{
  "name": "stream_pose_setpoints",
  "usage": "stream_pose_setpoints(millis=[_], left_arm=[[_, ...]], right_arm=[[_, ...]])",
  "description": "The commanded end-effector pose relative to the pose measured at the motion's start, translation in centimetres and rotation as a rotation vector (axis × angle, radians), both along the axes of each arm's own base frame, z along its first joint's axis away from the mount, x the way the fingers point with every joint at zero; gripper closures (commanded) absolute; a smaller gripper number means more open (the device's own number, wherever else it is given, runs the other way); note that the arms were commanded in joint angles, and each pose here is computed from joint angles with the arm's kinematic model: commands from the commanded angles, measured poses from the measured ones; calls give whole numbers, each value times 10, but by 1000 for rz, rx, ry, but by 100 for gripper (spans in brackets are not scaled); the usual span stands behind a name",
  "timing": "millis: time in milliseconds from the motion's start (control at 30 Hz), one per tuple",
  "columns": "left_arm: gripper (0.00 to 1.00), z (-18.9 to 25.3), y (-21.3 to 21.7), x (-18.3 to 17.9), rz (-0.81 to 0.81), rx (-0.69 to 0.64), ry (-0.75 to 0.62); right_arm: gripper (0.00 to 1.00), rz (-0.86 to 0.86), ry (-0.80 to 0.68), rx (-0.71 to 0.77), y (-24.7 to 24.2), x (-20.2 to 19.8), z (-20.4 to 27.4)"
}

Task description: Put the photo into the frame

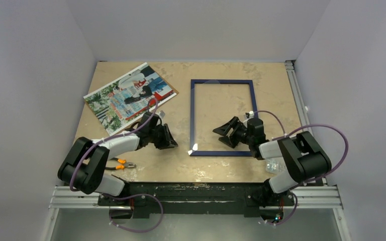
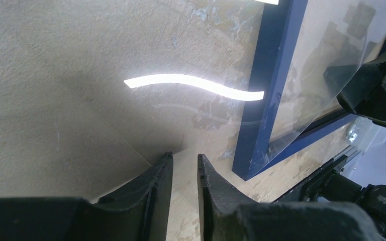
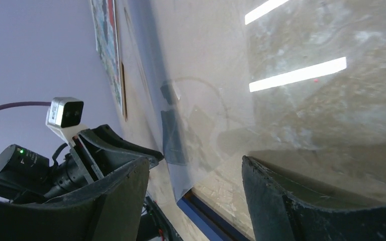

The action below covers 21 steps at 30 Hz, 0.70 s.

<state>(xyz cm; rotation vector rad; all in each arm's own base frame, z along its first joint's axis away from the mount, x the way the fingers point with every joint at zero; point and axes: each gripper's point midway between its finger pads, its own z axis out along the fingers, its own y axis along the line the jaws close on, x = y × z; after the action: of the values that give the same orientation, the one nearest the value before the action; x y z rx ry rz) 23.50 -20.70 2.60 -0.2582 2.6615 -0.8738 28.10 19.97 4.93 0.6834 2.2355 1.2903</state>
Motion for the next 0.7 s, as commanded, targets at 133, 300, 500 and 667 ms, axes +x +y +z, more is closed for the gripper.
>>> stream_pose_setpoints(millis=[133, 300, 500, 667], left_arm=[[77, -22, 2, -18, -20, 44, 56], [78, -23, 2, -20, -22, 50, 55], [78, -22, 1, -21, -27, 47, 52], [78, -20, 0, -22, -31, 44, 49]], right_arm=[[44, 39, -135, 188, 54, 17, 47], [56, 7, -214, 286, 56, 19, 72], [62, -1, -243, 268, 56, 24, 77], [72, -5, -246, 263, 58, 31, 79]])
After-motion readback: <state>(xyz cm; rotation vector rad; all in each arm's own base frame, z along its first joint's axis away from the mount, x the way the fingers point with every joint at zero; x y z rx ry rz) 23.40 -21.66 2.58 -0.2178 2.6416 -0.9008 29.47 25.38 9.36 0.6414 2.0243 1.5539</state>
